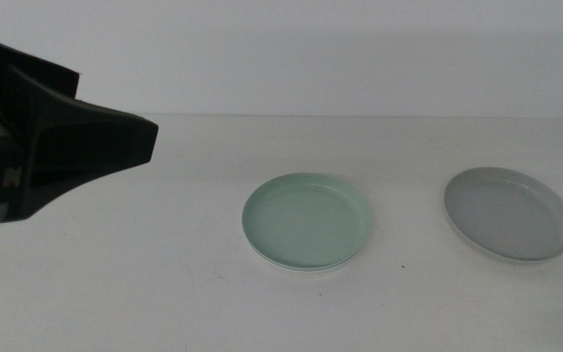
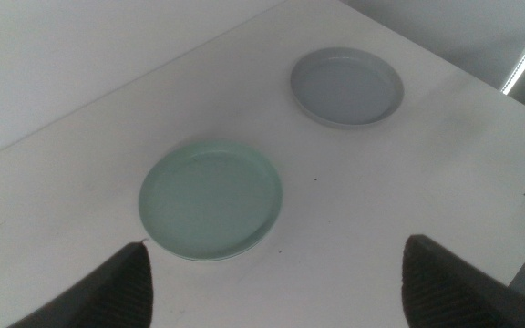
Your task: Stack the three bowls on top of each other.
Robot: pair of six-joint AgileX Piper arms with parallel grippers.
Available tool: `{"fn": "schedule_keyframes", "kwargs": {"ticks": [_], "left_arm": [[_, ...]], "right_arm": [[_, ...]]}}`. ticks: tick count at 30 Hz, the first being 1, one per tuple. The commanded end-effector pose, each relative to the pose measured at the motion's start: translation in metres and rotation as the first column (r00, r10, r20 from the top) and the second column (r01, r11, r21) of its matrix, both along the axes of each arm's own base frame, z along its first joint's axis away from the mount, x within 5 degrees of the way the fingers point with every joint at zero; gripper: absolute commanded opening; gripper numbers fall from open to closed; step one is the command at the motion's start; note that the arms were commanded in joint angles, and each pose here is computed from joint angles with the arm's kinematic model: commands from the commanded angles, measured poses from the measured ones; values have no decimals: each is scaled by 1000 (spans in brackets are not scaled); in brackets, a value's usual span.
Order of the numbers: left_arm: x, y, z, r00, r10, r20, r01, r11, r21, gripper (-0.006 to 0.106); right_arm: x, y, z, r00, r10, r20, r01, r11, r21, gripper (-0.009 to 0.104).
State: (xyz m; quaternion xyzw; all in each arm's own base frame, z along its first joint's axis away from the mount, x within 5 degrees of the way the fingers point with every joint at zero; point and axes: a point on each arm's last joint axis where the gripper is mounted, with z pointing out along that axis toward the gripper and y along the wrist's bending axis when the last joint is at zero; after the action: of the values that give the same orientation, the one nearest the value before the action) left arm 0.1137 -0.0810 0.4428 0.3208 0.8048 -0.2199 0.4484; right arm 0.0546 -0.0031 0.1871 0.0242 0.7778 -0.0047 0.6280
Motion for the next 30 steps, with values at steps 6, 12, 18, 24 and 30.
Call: {"fn": "schedule_keyframes", "kwargs": {"ticks": [6,12,18,24,30], "left_arm": [[-2,0,1,1000,0,5,0,1000,-7,94],[-1,1,0,1000,3,8,-3,1000,0,94],[-1,1,0,1000,3,8,-3,1000,0,94],[-1,1,0,1000,4,8,-4,1000,2,94],[-1,1,0,1000,4,8,-4,1000,2,94]], "right_arm": [[0,-2,3,999,2,37,3,992,-123,87],[1,-1,7,996,4,86,1,998,-59,87],[3,0,20,993,2,116,0,1000,-14,87],[28,3,69,998,1,-58,8,988,153,87],[43,12,105,871,102,-481,11,974,228,87]]}}
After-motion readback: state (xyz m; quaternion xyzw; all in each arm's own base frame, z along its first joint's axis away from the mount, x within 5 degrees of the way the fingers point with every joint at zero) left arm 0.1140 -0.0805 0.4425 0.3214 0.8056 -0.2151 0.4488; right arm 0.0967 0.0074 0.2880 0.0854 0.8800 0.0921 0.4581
